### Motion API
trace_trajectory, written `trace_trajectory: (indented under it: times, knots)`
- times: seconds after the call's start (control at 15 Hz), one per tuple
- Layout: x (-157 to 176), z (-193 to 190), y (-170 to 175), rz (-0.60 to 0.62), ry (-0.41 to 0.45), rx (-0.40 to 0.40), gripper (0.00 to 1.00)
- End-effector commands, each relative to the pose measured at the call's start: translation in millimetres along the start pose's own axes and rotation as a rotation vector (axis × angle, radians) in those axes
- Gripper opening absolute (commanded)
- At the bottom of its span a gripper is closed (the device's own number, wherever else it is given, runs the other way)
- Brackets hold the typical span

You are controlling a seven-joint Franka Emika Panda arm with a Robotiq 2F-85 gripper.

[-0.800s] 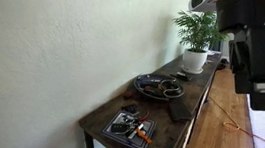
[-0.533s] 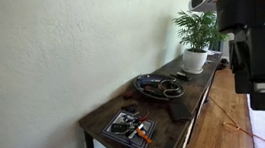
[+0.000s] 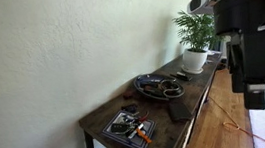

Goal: Put the thing on the table on the metal plate

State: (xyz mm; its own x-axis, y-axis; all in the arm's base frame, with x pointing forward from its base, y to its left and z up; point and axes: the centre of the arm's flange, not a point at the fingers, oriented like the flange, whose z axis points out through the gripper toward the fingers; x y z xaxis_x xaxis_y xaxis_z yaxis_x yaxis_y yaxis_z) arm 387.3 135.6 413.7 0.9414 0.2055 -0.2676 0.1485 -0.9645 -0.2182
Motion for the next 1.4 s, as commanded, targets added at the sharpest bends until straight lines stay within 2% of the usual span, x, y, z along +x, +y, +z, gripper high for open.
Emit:
trace_trajectory:
  times: [0.0, 0.33, 0.8, 0.87, 0.93, 1.33]
  knots:
    - [21.1, 4.1, 28.9, -0.003, 0.012, -0.052, 1.0]
    - [63.2, 8.0, 68.6, -0.102, 0.03, -0.166, 1.0]
    - [121.4, 13.3, 107.6, -0.237, 0.058, -0.255, 1.0]
    - [124.1, 9.6, 107.2, -0.221, 0.043, -0.263, 1.0]
    - [110.7, 18.1, 103.1, -0.205, 0.047, -0.239, 1.0]
    - [122.5, 15.7, 104.6, -0.209, 0.049, -0.246, 1.0]
